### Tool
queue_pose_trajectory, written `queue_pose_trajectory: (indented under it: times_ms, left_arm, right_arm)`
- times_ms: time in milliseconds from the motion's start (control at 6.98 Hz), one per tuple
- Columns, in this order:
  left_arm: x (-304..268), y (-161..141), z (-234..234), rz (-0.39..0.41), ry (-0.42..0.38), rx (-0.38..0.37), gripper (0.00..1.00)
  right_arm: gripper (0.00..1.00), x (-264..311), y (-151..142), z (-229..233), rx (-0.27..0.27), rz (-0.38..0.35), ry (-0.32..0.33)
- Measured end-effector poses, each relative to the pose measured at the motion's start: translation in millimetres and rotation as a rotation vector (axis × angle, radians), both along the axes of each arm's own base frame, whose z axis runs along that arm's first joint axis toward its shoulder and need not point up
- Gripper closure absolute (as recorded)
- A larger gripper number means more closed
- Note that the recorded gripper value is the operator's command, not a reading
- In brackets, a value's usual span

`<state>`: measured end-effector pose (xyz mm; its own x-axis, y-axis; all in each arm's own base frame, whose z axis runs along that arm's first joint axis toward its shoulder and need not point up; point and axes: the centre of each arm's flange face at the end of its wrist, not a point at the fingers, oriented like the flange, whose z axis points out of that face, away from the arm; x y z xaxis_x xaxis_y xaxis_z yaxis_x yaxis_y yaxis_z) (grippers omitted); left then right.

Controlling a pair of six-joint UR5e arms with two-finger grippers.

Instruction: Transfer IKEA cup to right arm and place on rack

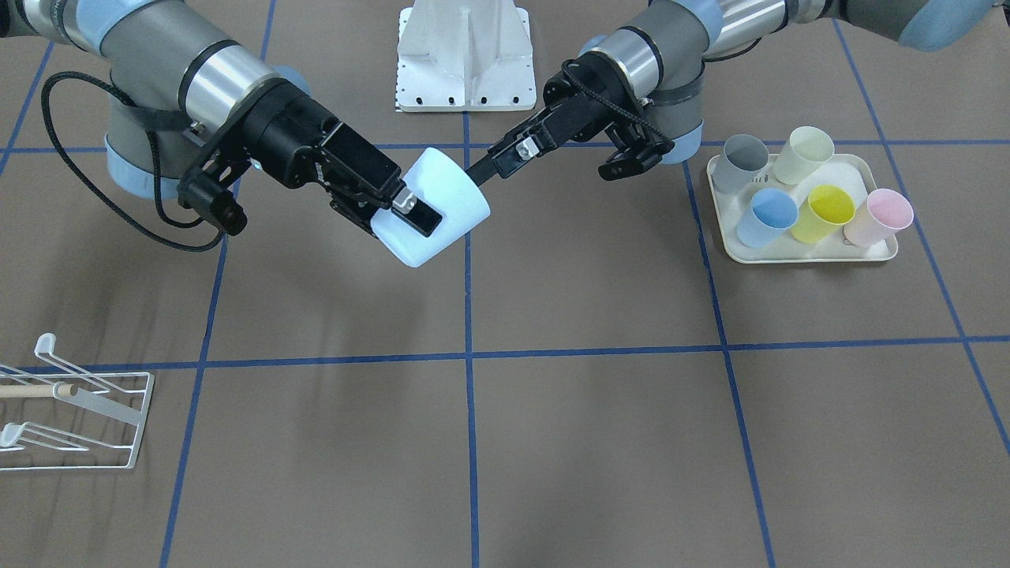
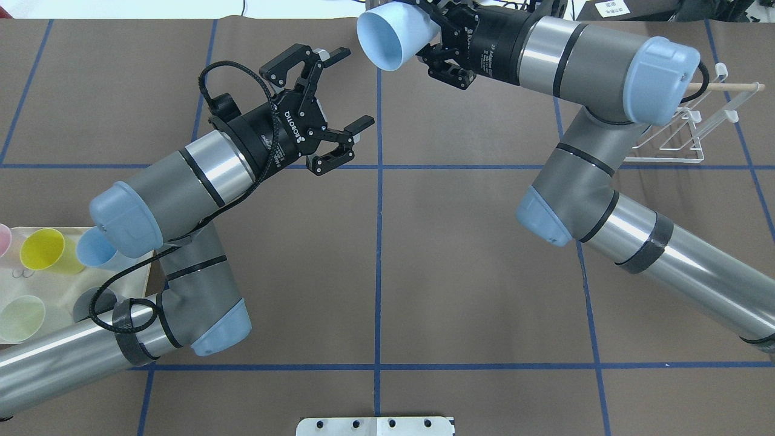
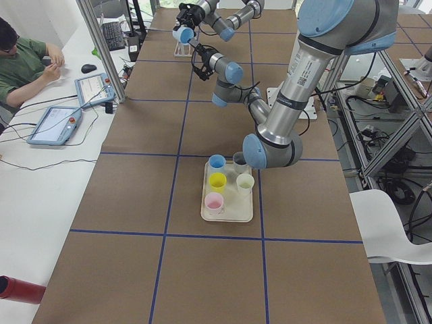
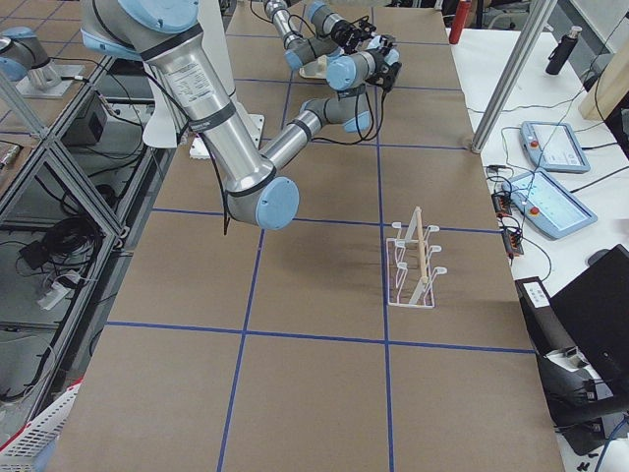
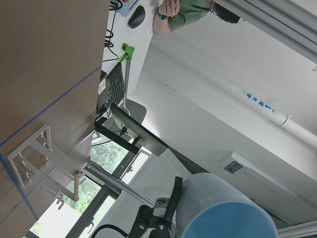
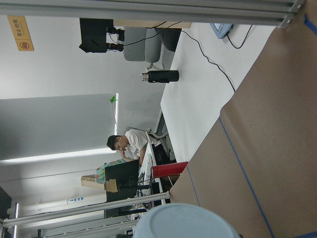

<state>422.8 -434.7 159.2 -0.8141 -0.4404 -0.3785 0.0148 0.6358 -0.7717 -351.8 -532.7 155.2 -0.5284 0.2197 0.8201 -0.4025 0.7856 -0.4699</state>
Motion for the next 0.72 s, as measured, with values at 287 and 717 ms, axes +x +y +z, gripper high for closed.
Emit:
queue_pose_trajectory:
  times_ms: [287, 717]
  left_arm:
    - [-2.5, -3.9, 3.0, -0.032, -0.047, 0.027, 0.00]
    - [-5.1, -8.6, 32.9, -0.137, -0.269, 0.138, 0.00]
  right_arm:
    - [1.00, 28.4, -38.2, 20.5, -0.022, 0.083, 0.073]
    - [1.00, 85.4, -87.9, 62.3, 0.069, 0.248, 0.467]
